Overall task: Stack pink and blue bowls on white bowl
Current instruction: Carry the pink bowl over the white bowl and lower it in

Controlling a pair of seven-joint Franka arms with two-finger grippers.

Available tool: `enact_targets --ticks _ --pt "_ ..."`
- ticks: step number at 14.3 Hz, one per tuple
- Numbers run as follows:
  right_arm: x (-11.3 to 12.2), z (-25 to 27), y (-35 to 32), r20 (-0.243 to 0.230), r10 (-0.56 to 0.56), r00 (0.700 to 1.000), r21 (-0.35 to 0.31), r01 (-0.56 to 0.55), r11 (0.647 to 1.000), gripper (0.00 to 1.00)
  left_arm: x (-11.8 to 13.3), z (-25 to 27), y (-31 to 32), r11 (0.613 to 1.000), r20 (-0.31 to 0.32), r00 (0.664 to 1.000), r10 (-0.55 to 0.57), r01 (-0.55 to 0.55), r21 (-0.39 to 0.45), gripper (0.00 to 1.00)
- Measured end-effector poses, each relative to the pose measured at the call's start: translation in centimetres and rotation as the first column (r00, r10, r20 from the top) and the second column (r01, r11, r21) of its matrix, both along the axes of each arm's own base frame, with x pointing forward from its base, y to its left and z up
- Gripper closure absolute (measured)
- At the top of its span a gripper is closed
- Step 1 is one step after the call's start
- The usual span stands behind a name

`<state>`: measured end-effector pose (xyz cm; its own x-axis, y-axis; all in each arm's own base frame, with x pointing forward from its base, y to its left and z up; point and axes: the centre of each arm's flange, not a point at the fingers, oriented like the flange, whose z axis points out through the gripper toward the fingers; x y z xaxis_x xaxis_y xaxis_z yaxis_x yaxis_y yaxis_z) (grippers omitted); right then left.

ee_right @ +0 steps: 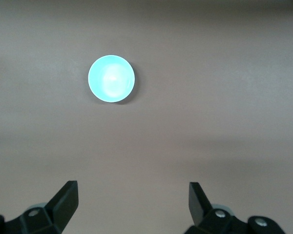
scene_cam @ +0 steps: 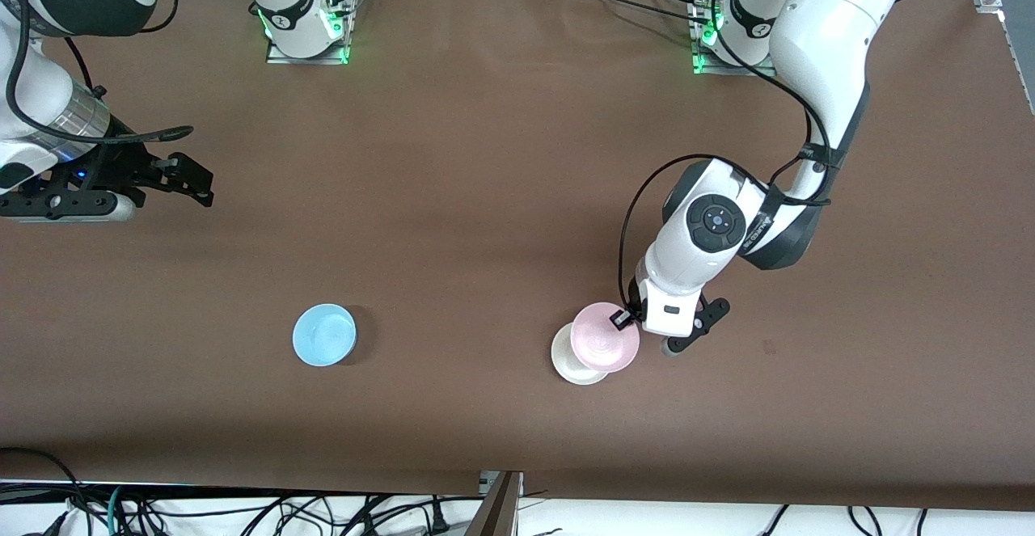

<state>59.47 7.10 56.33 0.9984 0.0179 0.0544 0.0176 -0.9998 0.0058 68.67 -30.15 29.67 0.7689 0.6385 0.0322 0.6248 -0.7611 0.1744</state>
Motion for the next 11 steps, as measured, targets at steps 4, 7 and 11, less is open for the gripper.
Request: enact_targets --ticks 4,7,11 --pt "0.0 0.0 0.0 0.001 0.0 1.0 0.0 0.0 1.0 0.0 1.0 -2.2 -1.4 0.997 0.033 0.997 0.07 -0.071 0.033 0.97" --pt "0.0 0.0 0.0 0.001 0.0 1.0 0.0 0.0 1.0 0.0 1.1 -3.4 -2.9 0.995 0.051 0.994 0.096 -0.098 0.036 0.97" --pt "0.0 0.0 0.0 0.001 0.0 1.0 0.0 0.0 1.0 0.0 1.4 -3.1 -2.8 0.994 0.06 0.993 0.103 -0.105 0.034 0.97"
